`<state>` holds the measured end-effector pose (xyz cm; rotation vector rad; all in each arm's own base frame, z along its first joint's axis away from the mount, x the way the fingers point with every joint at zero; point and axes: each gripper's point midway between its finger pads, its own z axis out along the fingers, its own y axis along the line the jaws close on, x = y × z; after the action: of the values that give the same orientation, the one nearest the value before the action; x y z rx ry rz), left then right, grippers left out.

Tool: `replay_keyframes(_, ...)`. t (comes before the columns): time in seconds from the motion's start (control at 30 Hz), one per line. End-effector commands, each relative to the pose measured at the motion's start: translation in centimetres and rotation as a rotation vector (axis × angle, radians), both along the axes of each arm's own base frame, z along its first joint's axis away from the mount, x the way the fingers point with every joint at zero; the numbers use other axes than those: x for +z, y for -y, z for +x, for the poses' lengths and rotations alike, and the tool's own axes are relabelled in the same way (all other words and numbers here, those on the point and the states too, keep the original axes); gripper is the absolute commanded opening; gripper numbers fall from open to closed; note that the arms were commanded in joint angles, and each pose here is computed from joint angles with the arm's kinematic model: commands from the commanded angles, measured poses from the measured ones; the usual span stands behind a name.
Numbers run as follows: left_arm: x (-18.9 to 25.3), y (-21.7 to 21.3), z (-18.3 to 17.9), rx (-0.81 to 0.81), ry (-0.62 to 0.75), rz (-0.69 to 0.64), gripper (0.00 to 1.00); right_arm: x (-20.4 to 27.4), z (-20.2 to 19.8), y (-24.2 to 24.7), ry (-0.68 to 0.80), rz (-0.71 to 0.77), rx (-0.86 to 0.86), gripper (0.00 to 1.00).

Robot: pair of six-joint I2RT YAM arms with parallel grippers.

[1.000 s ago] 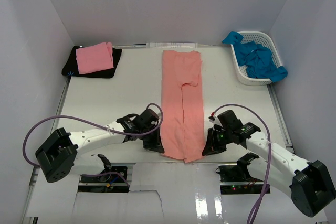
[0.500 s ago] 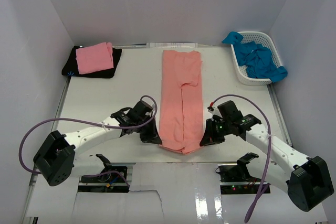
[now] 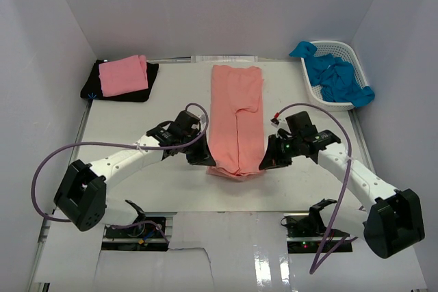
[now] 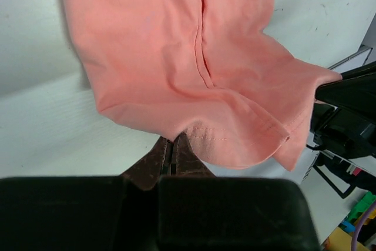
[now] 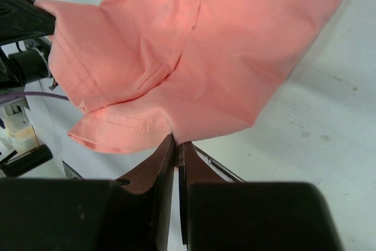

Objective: Fold and stack the t-shirts
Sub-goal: Fold the folded rectangular tshirt in 1/3 of the way

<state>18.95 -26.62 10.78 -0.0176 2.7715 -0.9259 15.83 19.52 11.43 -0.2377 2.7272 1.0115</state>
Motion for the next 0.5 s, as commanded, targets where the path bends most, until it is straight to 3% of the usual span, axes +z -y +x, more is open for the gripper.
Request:
replay_keyframes(0.0, 1.9, 0.0, 2.1, -0.006, 0.071, -0.006, 0.0, 2.4, 2.5, -0.2, 0.091, 0.017, 0.016, 0.08)
replay_keyframes(0.47, 4.2, -0.8, 9.8, 0.057, 0.182, 0.028, 0.0, 4.5, 8.9, -0.1, 0.181, -0.015, 0.007, 0.08)
